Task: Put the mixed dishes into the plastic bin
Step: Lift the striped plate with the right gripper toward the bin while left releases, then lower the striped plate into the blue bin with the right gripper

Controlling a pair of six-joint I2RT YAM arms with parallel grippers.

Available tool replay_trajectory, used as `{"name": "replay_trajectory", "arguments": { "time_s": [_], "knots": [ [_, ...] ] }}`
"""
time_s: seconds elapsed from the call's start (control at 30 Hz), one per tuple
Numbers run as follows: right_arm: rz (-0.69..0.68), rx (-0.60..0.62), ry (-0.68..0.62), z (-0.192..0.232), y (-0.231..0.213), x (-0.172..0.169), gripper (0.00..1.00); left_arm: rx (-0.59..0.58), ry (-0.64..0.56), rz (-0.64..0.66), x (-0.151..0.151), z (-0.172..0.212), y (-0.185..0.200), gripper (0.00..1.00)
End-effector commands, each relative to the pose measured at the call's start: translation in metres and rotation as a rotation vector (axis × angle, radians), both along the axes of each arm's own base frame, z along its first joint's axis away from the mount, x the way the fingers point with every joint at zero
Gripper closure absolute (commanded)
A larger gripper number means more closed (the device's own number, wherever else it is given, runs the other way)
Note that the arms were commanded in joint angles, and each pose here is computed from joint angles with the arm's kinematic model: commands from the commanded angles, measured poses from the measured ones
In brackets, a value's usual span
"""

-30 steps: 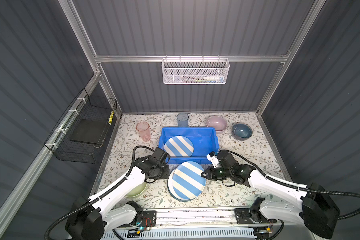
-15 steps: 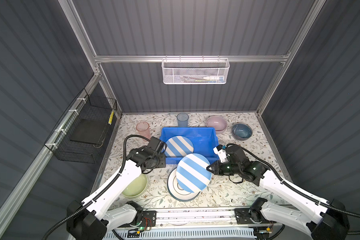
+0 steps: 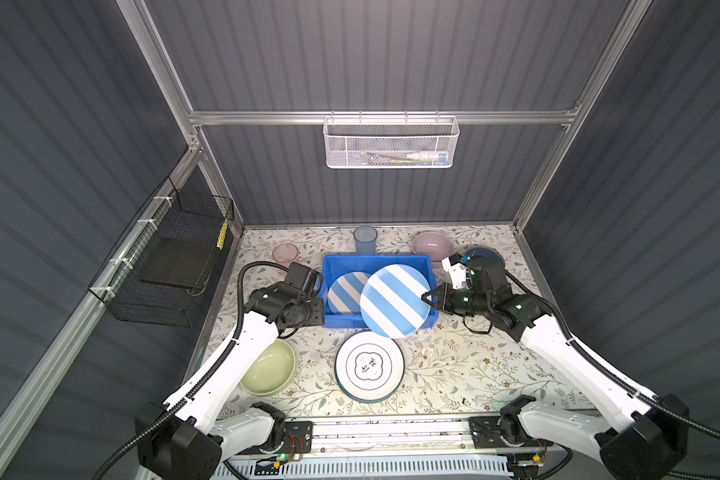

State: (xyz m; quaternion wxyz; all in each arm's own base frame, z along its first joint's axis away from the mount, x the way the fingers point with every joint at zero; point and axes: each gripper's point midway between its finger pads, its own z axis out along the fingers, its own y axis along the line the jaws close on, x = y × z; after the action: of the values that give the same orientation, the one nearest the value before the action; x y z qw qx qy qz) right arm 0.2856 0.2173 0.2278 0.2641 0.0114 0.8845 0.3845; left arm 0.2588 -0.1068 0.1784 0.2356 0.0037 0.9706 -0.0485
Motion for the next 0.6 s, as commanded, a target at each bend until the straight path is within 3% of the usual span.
{"name": "replay_trajectory", "arguments": {
  "time_s": [0.0, 0.57],
  "knots": [
    [0.031, 0.061, -0.087, 0.027, 0.015, 0.028, 0.94, -0.009, -0.005, -0.024, -0.003, 0.009, 0.000, 0.38],
    [0.058, 0.161, -0.001, -0.018, 0.068, 0.108, 0.95, -0.073, -0.030, -0.057, -0.023, 0.021, -0.001, 0.32]
  ]
}}
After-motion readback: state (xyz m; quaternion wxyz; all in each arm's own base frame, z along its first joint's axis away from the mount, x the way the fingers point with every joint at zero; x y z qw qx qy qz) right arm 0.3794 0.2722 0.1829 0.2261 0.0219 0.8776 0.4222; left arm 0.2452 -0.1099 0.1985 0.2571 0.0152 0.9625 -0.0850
